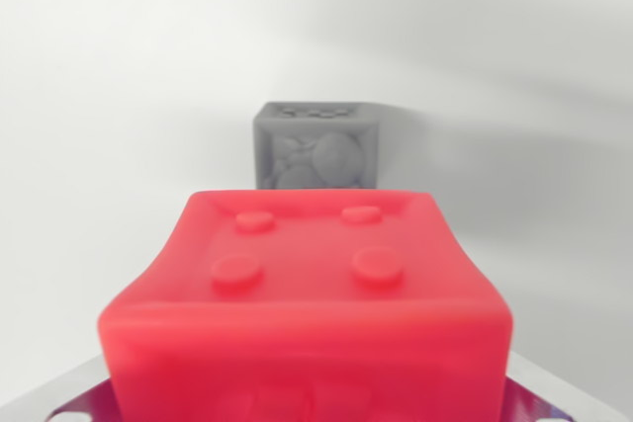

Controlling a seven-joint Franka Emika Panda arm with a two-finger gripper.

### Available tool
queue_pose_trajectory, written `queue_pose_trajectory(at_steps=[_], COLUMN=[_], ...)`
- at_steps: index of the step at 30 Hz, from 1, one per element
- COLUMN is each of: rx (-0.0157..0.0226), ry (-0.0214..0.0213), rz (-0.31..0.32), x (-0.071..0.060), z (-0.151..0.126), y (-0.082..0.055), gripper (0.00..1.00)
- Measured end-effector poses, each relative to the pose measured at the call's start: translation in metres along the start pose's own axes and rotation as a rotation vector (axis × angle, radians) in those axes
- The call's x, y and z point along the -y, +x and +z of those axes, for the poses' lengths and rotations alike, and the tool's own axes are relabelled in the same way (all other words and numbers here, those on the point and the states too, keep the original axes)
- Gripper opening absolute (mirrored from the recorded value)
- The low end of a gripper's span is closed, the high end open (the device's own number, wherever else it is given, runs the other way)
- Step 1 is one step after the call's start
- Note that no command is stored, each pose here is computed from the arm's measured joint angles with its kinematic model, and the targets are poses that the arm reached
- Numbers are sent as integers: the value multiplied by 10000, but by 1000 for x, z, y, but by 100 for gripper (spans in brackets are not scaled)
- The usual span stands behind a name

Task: Destack cube

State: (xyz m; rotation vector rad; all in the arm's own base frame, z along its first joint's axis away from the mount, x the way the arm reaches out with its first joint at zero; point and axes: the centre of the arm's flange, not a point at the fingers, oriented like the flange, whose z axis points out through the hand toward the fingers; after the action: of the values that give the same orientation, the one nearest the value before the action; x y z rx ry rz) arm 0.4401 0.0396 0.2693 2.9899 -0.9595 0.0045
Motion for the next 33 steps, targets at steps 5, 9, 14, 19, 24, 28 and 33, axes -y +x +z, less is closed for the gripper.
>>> queue_pose_trajectory(at_steps=[5, 9, 14, 19, 24, 28, 33], rx=[-4, -19, -17, 57, 47, 50, 62], ry=[-2, 7, 13, -48, -36, -32, -29], rz=[1, 2, 46, 137, 256, 343, 480], x=[0, 0, 5, 15, 23, 29, 39], z=[-17, -29, -31, -25, -23, -21, -17], y=[0, 0, 0, -2, -3, -4, -5], gripper=[0, 0, 0, 0, 0, 0, 0])
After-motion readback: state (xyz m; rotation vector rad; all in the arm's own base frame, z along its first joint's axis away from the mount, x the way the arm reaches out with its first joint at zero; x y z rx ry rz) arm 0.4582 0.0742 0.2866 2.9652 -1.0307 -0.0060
